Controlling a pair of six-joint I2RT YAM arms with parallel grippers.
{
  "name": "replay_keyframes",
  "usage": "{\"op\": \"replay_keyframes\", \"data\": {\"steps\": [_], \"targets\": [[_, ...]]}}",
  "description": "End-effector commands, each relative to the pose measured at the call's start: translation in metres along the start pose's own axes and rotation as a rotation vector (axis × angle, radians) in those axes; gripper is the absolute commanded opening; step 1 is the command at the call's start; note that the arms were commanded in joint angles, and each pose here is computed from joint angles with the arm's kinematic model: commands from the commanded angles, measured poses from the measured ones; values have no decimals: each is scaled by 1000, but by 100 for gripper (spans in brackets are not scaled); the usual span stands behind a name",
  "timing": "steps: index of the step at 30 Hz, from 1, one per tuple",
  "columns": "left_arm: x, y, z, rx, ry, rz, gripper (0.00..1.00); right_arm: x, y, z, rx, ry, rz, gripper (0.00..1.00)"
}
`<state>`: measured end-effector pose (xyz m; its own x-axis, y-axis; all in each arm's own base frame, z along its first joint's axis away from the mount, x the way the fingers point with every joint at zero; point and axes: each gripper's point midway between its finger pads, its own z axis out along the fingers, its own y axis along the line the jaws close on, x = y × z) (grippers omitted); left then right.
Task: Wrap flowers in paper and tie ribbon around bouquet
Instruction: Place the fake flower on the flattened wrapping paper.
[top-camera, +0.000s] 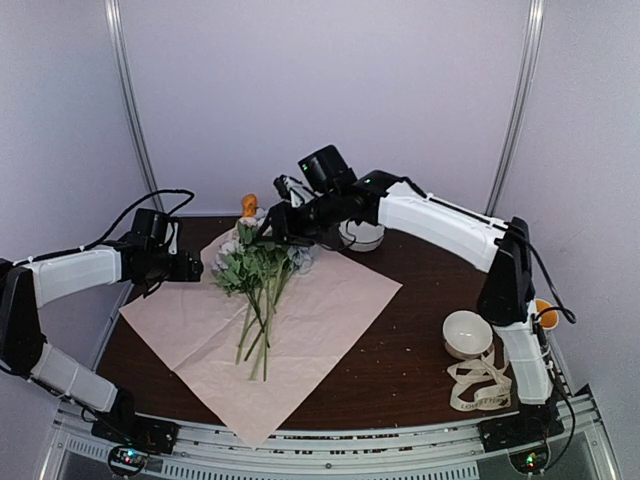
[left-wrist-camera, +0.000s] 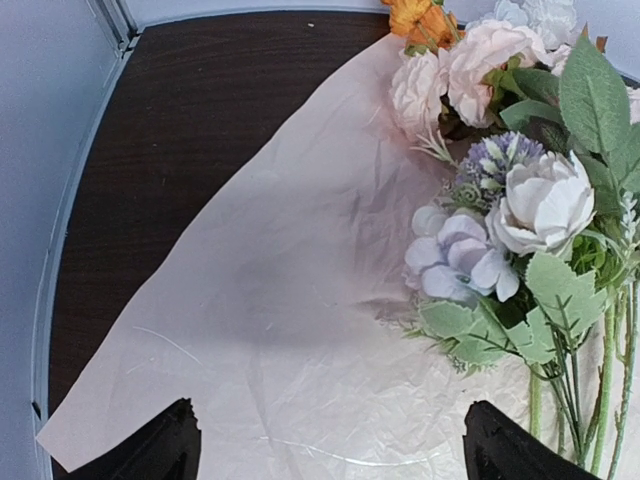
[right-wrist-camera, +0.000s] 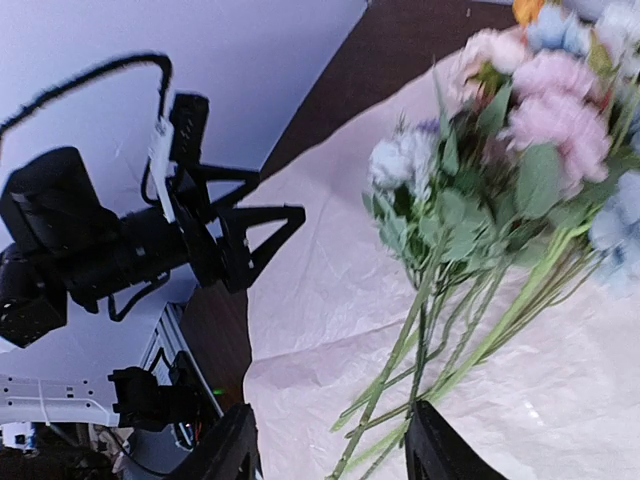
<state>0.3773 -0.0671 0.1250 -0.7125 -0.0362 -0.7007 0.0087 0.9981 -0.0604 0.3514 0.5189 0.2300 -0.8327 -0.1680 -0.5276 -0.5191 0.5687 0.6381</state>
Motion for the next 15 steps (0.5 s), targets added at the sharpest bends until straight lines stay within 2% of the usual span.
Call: {"op": "replay_keyframes", "data": {"steps": [1,7,9,12,15], "targets": [[-3,1,0,-17,-9,19,94,-30,-30,-58,173,-80,-148,53],[-14,0,-3,-19,-21,26,94,-15,-34,-54,156,-10,-180,58],[-17,-2,-5,-18,-24,30,93,-13,-52,-52,236,-5,-178,58],[-25,-33,-19,8,-60,138,89,-18,-86,-56,391,-22,-160,56],[-35,-85,-34,133,-113,264,91,-5,-114,-44,480,15,-130,49]]}}
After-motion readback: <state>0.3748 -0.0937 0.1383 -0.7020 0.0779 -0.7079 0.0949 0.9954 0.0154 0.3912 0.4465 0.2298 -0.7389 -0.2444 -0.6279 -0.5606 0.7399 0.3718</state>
